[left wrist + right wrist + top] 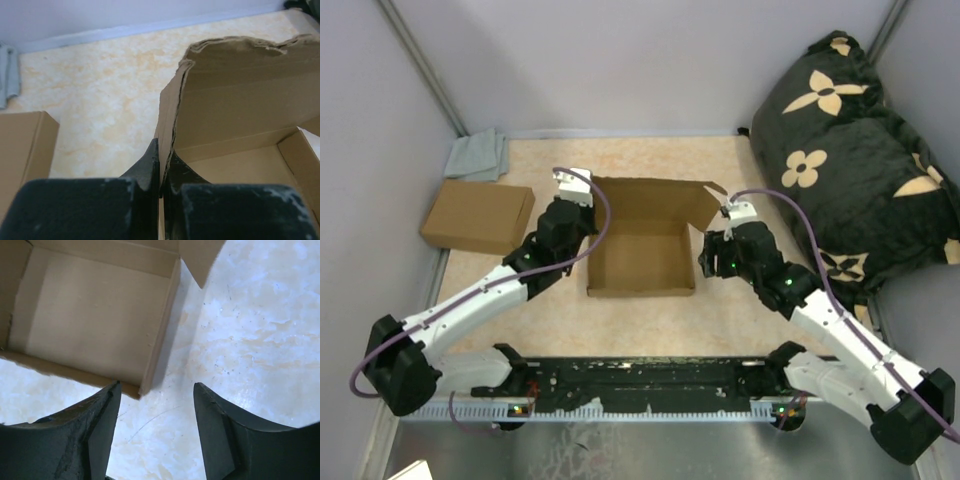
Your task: Fold the paper box
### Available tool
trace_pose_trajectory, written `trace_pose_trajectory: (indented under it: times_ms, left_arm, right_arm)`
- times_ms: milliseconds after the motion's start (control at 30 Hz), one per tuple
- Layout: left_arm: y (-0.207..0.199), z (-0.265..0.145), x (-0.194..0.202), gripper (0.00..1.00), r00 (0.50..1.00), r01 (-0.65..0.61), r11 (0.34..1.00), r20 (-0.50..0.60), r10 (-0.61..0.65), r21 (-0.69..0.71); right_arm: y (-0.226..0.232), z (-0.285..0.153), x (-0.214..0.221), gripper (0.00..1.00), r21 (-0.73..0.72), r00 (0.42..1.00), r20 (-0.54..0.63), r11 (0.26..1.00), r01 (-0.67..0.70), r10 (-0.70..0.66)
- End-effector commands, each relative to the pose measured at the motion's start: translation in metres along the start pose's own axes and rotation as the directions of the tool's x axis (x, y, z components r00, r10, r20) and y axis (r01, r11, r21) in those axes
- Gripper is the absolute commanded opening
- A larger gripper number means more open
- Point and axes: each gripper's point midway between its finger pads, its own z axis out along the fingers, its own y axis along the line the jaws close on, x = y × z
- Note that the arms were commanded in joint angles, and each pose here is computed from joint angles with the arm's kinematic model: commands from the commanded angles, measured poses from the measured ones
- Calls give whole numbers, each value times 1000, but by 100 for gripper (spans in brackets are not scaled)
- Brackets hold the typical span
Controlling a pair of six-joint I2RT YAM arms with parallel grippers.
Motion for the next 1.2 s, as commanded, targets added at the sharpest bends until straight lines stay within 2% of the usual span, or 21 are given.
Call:
trace_pose_trajectory:
  times_ms: [0,233,400,633,833,900,1033,1167]
  left_arm:
    - [19,6,-19,0,988,-62,992,134,77,-112]
    - [20,5,-2,0,981,-55,994,183,71,-95]
    - [17,3,13,0,985,-30,997,169,41,-66]
    - [16,-1,11,0,984,-21,999,175,29,-50]
    - [13,-2,8,0,985,-17,999,173,22,-30]
    - [11,-1,8,0,986,-16,1000,168,19,-22]
    - [9,-2,12,0,988,-10,1000,152,11,-8]
    - [1,-4,11,0,989,25,999,144,-31,42]
  right_arm:
    - [4,-3,-27,62,7,997,63,999,48,-48]
    - [-7,6,-56,68,110,992,92,991,79,-89]
    - [-14,19,-73,69,143,984,128,985,101,-120]
    - [-23,36,-92,69,202,966,175,967,157,-193]
    - [-17,48,-112,67,163,932,293,972,171,-213]
    - [-12,52,-115,63,130,927,314,977,170,-203]
    - [3,60,-110,37,50,939,285,982,184,-191]
    - [16,59,-105,22,-25,953,259,986,166,-154]
